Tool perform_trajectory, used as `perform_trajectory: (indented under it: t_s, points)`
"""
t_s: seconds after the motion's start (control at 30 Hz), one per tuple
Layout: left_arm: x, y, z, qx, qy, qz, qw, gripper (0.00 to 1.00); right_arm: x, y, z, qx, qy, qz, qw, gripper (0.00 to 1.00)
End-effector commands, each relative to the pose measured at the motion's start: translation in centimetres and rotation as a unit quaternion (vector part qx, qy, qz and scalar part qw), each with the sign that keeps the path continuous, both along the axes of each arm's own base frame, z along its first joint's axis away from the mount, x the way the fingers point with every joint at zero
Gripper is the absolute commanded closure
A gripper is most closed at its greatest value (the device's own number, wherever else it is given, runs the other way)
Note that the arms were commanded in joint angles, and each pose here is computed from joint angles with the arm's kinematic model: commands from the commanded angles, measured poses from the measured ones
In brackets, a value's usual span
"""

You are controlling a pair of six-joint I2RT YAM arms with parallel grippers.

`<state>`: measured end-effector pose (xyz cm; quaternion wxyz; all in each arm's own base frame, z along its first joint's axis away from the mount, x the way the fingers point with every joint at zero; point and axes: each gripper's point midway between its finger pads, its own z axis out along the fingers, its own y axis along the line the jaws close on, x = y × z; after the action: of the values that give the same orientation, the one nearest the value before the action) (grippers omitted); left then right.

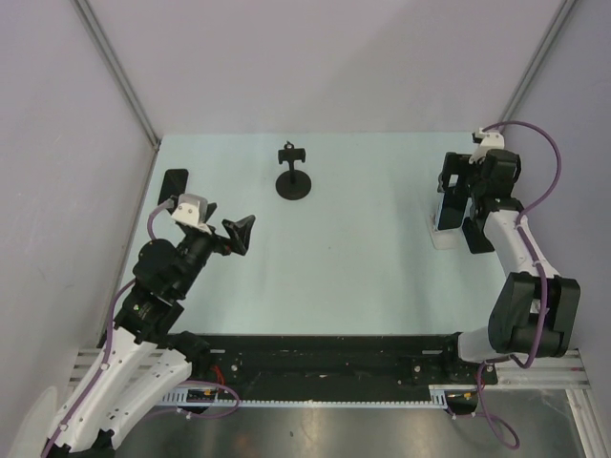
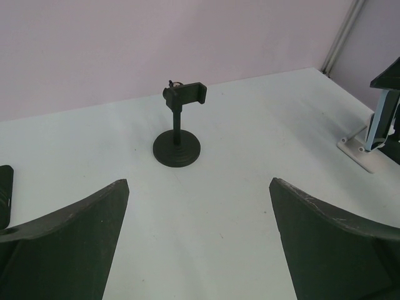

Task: Remove the phone from the phone stand

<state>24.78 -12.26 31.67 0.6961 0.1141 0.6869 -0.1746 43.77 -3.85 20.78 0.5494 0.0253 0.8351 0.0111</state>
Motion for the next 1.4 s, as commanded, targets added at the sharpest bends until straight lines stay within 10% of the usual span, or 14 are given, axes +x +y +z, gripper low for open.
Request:
perform_trajectory:
  t_s: [0.0, 0.67, 1.03, 1.37]
  points:
    - [-0.1, -0.3, 0.3, 0.007, -0.013, -0.011, 1.0, 0.0, 1.6, 0.2, 0.7, -0.002, -0.017, 0.018, 1.0, 0.0]
    - [0.2, -0.8, -0.5, 0.014, -0.001, -0.018, 1.0, 0.0, 1.4, 0.7, -3.7, 0.019, 0.041, 0.025, 0.999, 0.19]
    - [0.4, -1.0, -1.0, 0.018, 0.006, -0.021, 1.0, 0.0, 0.2, 0.9, 1.4, 0.02, -0.016, 0.021, 0.999, 0.72]
    - [0.6, -1.3, -1.4, 0.02, 0.014, -0.026, 0.999, 0.0, -2.7, 2.8, 8.0, 0.051, -0.087, 0.032, 0.994, 0.96]
